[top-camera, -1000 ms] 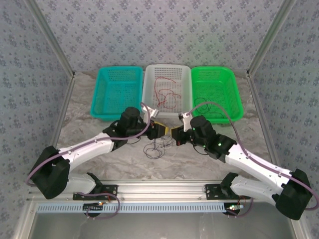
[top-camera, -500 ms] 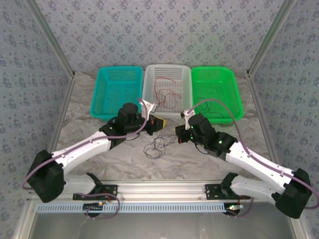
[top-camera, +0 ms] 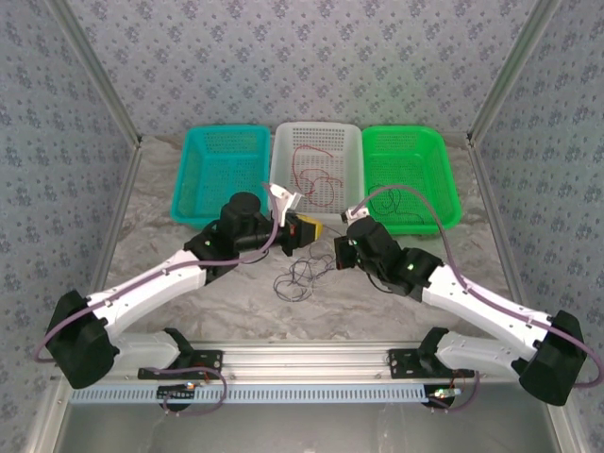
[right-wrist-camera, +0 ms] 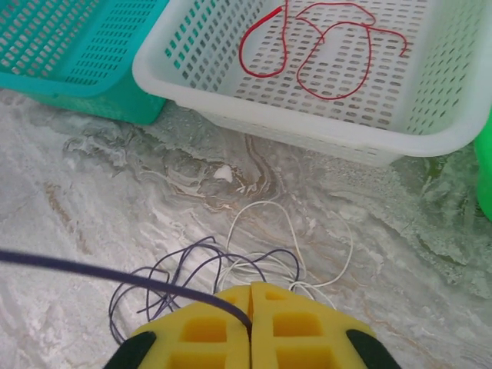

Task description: Untangle the cables

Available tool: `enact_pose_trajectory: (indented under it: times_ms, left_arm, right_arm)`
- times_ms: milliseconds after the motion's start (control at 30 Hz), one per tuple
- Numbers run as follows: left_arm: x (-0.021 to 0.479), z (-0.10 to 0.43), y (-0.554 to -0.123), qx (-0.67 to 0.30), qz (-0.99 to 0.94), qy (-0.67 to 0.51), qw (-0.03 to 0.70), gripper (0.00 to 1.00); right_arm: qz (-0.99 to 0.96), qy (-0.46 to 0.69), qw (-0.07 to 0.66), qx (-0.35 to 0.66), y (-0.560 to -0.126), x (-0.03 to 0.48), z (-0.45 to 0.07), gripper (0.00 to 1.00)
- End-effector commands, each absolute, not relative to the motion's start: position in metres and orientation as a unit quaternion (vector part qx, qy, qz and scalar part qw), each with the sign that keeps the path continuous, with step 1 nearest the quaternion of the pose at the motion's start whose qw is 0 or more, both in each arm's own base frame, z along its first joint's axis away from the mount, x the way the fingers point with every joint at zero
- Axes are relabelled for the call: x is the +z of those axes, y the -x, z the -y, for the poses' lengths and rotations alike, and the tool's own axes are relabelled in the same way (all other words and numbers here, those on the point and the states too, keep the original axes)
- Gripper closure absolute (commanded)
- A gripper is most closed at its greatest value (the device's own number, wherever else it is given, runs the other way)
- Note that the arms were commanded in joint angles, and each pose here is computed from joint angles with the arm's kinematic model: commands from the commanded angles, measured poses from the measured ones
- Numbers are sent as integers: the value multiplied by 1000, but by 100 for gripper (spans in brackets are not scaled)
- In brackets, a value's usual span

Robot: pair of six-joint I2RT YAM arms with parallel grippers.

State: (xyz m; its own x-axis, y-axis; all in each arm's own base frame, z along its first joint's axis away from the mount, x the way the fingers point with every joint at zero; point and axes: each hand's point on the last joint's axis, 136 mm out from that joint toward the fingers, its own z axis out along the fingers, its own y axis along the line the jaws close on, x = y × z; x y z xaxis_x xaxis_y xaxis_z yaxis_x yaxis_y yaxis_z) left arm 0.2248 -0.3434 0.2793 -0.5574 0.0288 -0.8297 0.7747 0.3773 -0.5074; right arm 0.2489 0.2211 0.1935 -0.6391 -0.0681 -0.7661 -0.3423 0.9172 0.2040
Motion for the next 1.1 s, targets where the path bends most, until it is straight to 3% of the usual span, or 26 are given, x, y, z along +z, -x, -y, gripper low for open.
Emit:
enact_pose_trajectory:
  times_ms: [0,67,133,200,300,433,500,600,700,767,867,933,1067]
  left_arm:
    - [335,346,-218,-523,-684,-281,424,92]
    - [342,348,-216,-526,-678,-283,428,92]
    - [347,349,-215,-528,-676,-283,430,92]
    - [350,349,-216,-528,-675,-281,432,92]
    - [352,349,-218,-530,-675,-275,434,92]
    - [357,350,-216,-539,-669,-272,434,92]
    - [359,349,-215,-542,-666,-270,436,92]
    - [362,346,-216,-539,-666,-266,442,92]
    - [364,340,-217,-529,-667,-260,455,89]
    - [364,336,-217,-523,-667,-258,464,81]
    - [353,327,-224,-495,-688,-240,474,43]
    - [341,320,-228,-469,-703,-237,479,26]
    - [314,311,-226,-432,-732,-250,465,16]
  right_arm:
    - [-891,94,419,146,-254,188,-213,79]
    - [-886,91,428,153,-256,192,-217,60]
    - [-882,86,435,162,-258,194,-220,50]
    - [-876,81,443,174,-258,196,-222,33]
    - [-867,71,455,190,-260,200,-223,26]
    - [-859,67,465,201,-261,202,-225,27]
    - [-855,73,470,205,-262,203,-228,37]
    - [-848,81,477,216,-264,208,-233,71]
    - [-848,100,477,211,-262,213,-235,96]
    - [-847,111,481,199,-261,223,-230,100]
    - [-836,136,497,189,-257,251,-223,100]
    - [-827,149,508,189,-253,273,-216,100]
    - [-810,161,528,198,-245,321,-202,100]
